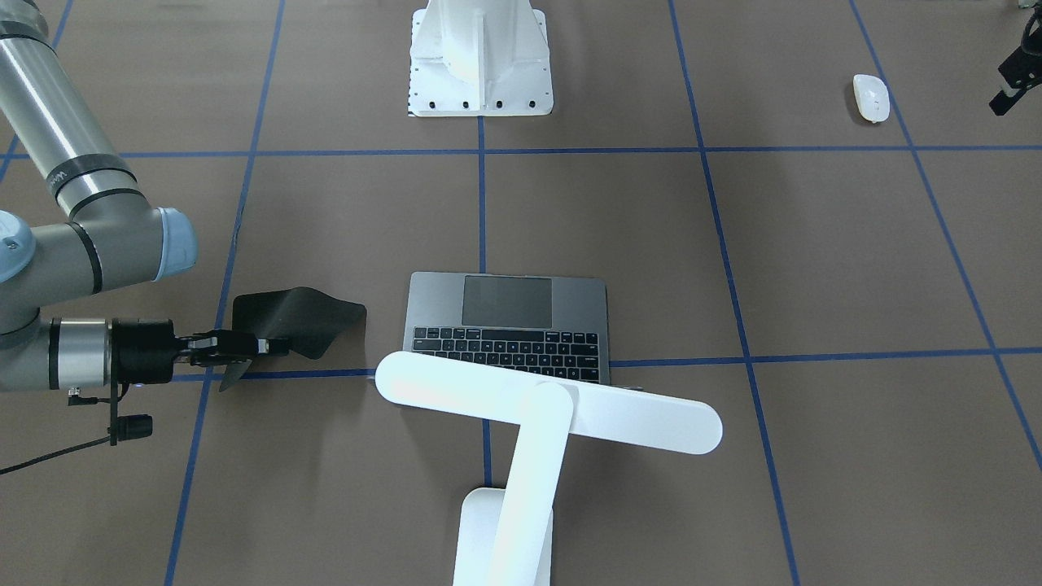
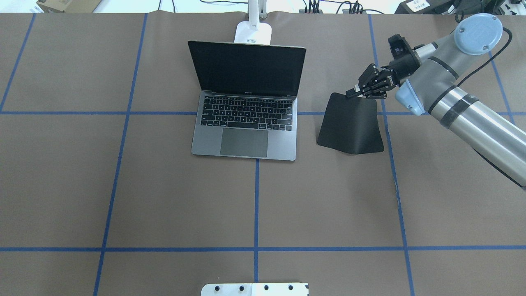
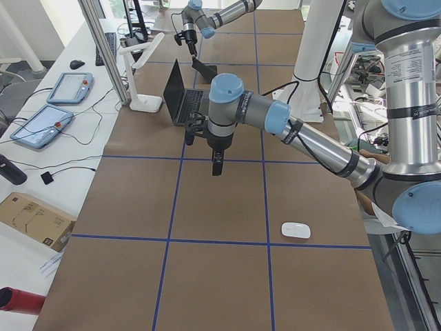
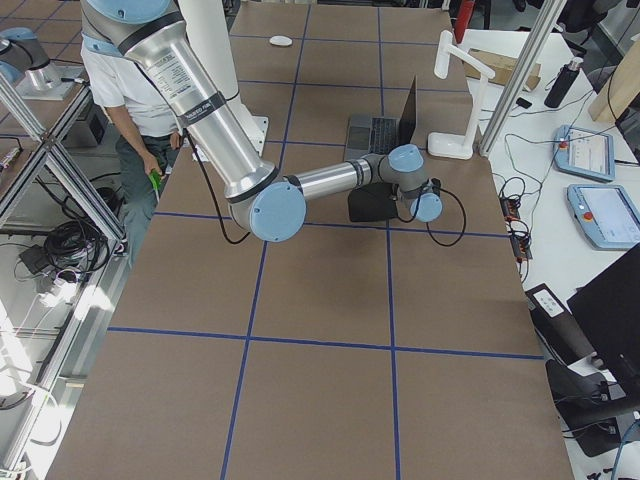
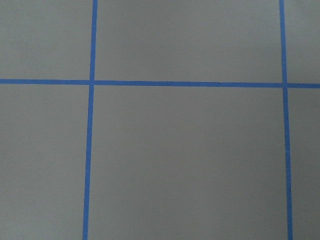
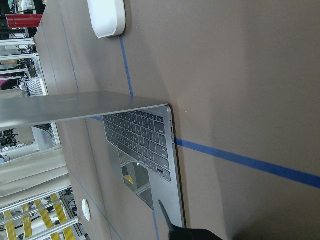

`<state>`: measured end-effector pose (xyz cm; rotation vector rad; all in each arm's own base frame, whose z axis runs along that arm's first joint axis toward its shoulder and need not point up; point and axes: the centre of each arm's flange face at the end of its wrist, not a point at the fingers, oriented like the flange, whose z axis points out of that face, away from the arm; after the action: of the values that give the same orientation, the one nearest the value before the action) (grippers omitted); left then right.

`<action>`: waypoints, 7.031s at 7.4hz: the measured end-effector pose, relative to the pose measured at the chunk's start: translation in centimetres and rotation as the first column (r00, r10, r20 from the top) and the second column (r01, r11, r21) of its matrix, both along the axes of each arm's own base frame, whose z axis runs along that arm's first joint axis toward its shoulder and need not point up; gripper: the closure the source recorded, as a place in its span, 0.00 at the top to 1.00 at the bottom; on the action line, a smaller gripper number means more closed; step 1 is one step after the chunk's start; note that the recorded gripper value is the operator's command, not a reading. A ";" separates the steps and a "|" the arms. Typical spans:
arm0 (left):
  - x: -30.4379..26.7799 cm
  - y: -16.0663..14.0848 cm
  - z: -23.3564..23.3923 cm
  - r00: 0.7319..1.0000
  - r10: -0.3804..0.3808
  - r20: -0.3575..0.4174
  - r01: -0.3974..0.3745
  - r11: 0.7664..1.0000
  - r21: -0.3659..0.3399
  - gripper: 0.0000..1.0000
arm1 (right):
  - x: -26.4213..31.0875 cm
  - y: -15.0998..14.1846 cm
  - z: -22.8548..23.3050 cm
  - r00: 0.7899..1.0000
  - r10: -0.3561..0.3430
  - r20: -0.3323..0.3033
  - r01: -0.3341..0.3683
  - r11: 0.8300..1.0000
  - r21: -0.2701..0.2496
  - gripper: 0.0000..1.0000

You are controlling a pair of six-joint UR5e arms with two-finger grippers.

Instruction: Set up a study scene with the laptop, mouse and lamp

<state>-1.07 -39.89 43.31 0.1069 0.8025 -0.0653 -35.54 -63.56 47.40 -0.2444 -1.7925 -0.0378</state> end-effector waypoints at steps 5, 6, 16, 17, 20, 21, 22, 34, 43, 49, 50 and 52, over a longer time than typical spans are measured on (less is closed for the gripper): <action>0.0 0.1 -0.2 1.000 -0.001 -0.001 0.001 1.000 0.004 1.00 | -3.6 -1.1 -2.3 0.998 0.046 0.047 -0.045 0.999 -0.026 0.46; 0.0 0.1 -0.3 1.000 -0.007 -0.002 0.007 1.000 0.001 1.00 | -3.9 -1.6 -3.1 0.996 0.063 0.060 -0.061 0.998 -0.028 0.46; -0.1 0.3 -0.2 1.000 -0.024 -0.008 0.023 0.999 -0.022 1.00 | 11.2 0.9 6.2 0.935 -0.257 -0.246 0.200 0.951 -0.236 0.58; -0.1 0.6 0.1 1.000 -0.022 -0.013 0.021 0.999 -0.031 1.00 | 13.4 1.7 7.5 0.890 -0.337 -0.306 0.267 0.931 -0.247 0.58; -0.1 1.7 1.0 1.000 -0.017 -0.023 0.016 0.998 -0.058 1.00 | 18.8 3.0 9.7 0.727 -0.503 -0.467 0.451 0.863 -0.229 0.57; -0.2 2.0 1.3 1.000 -0.016 -0.025 0.014 0.998 -0.064 1.00 | 20.6 2.7 10.1 0.668 -0.516 -0.537 0.497 0.846 -0.195 0.57; -0.2 2.5 1.6 1.000 -0.012 -0.026 0.011 0.998 -0.056 1.00 | 22.5 2.5 10.6 0.611 -0.491 -0.621 0.530 0.836 -0.139 0.59; 4.8 11.0 20.5 0.982 0.191 -0.012 -0.191 0.981 -0.044 1.00 | 35.1 12.4 10.5 0.635 0.043 -0.772 0.359 0.867 0.344 0.99; 13.5 19.8 25.2 0.981 0.194 0.004 -0.192 0.974 -0.116 1.00 | 35.3 13.5 8.7 0.634 0.078 -0.770 0.346 0.861 0.372 0.99; 14.4 22.9 26.8 0.952 0.305 0.019 -0.302 0.949 -0.088 1.00 | 35.2 13.5 8.6 0.635 0.078 -0.768 0.345 0.861 0.373 0.99; 14.7 23.2 27.1 0.947 0.320 0.020 -0.317 0.945 -0.081 1.00 | 35.2 13.5 8.6 0.636 0.079 -0.768 0.345 0.861 0.374 0.99; 15.7 24.2 27.5 0.939 0.344 0.009 -0.342 0.936 -0.081 1.00 | 35.1 13.4 8.8 0.637 0.088 -0.766 0.345 0.856 0.385 0.99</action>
<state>14.65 -15.74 70.79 -0.1081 0.7842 0.2348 -0.43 -50.20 56.20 0.0053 -0.8397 -0.4494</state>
